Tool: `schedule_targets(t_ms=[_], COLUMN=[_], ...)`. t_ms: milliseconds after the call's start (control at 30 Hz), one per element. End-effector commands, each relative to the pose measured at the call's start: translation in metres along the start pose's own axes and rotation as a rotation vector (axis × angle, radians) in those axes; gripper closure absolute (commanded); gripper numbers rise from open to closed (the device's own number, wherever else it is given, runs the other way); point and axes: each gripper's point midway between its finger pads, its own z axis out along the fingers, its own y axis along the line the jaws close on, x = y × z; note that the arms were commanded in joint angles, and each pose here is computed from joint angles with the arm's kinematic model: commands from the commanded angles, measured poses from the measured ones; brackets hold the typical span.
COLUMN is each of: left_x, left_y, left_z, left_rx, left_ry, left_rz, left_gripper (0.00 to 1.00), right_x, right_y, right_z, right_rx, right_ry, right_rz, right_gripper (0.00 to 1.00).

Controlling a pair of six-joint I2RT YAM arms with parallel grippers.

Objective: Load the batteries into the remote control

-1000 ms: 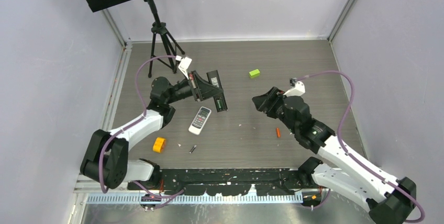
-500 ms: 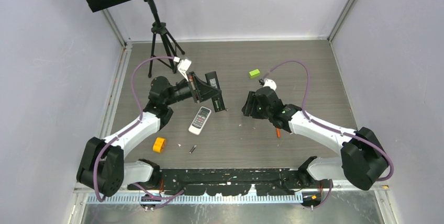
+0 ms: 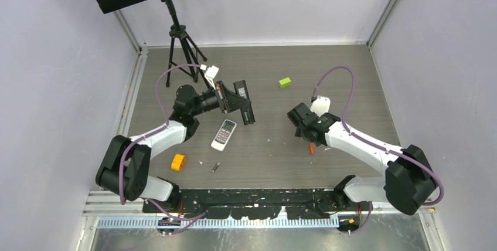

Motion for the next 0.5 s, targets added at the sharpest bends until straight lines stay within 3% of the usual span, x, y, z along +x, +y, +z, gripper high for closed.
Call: schedule_targets(t_ms=[0,267,467], left_x=[-0.018,-0.017,-0.015], left_y=[-0.012,-0.002,0.0], left_z=[0.005,0.007,0.006], left_rx=[0.069,0.037,0.027], left_ry=[-0.058,-0.068,-0.071], left_rz=[0.044,0.003,-0.007], left_gripper=[1.0,1.0,1.0], right_x=[0.018,0.056,0.064], right_y=[-0.038,-0.032,-0.029], right_z=[-0.008,0.006,0.009], right_rx=[0.122,0.017,-0.011], right_ry=[0.048,0.215,0.246], right_rz=[0.044,0.149,0.147], right_gripper=[0.37,0.62,0.65])
